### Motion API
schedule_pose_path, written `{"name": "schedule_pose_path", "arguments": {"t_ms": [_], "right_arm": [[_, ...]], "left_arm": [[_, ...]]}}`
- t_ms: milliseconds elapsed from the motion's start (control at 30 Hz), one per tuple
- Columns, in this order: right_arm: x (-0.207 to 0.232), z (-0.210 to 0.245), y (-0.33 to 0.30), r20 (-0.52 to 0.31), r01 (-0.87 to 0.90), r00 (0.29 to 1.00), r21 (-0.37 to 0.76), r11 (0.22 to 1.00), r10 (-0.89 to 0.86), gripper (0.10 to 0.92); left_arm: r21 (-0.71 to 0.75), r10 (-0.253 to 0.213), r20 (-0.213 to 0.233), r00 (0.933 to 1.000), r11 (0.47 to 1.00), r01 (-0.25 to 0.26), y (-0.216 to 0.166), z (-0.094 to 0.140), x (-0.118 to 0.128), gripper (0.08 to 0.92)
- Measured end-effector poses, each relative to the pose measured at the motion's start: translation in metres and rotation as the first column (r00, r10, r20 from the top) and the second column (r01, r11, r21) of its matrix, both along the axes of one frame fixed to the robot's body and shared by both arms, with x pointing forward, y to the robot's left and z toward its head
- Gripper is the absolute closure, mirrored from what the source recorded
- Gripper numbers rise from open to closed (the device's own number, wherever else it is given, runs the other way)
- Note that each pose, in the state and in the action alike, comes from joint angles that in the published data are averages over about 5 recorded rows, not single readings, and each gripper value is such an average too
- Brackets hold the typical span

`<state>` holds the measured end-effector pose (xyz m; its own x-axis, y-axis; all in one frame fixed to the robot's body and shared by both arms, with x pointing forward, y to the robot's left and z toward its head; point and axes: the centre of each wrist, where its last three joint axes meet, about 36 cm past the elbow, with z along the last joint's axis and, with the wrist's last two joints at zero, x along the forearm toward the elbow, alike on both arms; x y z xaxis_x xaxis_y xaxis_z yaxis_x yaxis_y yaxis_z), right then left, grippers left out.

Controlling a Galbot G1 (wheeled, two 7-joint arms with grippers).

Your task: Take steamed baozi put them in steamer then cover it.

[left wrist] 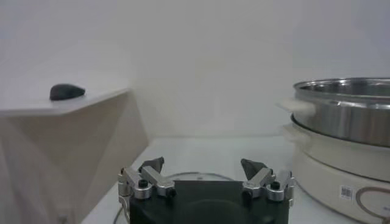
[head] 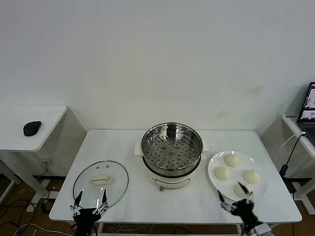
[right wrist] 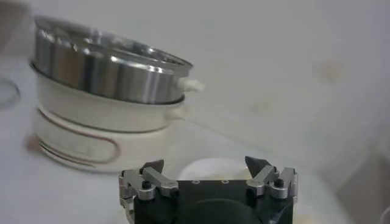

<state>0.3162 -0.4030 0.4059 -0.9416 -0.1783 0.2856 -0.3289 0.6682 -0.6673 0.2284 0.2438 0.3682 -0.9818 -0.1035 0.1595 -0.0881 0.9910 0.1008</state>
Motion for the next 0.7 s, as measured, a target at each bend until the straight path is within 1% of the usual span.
{"name": "schedule_pose_path", "arguments": {"t_ms": [67,167,267,367,500,700], "right_arm": [[0.009,0.006,-0.007,-0.006,-0.023,1.000,-0.048,0.999,0.023,0.200],[0.036,0.028,-0.028,-0.035,-0.088,0.996,-0.188,0.978,0.083,0.200],[0.065,0.050,-0.046,-0.081,-0.153,0.988,-0.306,0.939,0.135,0.200],[0.093,0.069,-0.059,-0.143,-0.217,0.974,-0.395,0.893,0.174,0.200],[0.129,0.088,-0.068,-0.234,-0.299,0.949,-0.458,0.837,0.211,0.200],[0.182,0.101,-0.073,-0.386,-0.419,0.889,-0.472,0.776,0.245,0.200]], "left_arm": [[0.005,0.000,0.004,1.0000,1.000,0.000,0.000,0.000,0.001,0.177],[0.019,0.001,0.015,0.9999,1.000,-0.001,0.001,-0.001,0.004,0.177],[0.035,0.001,0.022,0.9998,0.999,-0.001,0.002,-0.004,0.006,0.177],[0.054,0.001,0.029,0.9996,0.999,-0.003,0.004,-0.005,0.007,0.177],[0.074,0.004,0.041,0.9992,0.997,-0.007,0.007,-0.004,0.010,0.177],[0.096,0.005,0.053,0.9986,0.995,-0.010,0.011,-0.003,0.013,0.177]]}}
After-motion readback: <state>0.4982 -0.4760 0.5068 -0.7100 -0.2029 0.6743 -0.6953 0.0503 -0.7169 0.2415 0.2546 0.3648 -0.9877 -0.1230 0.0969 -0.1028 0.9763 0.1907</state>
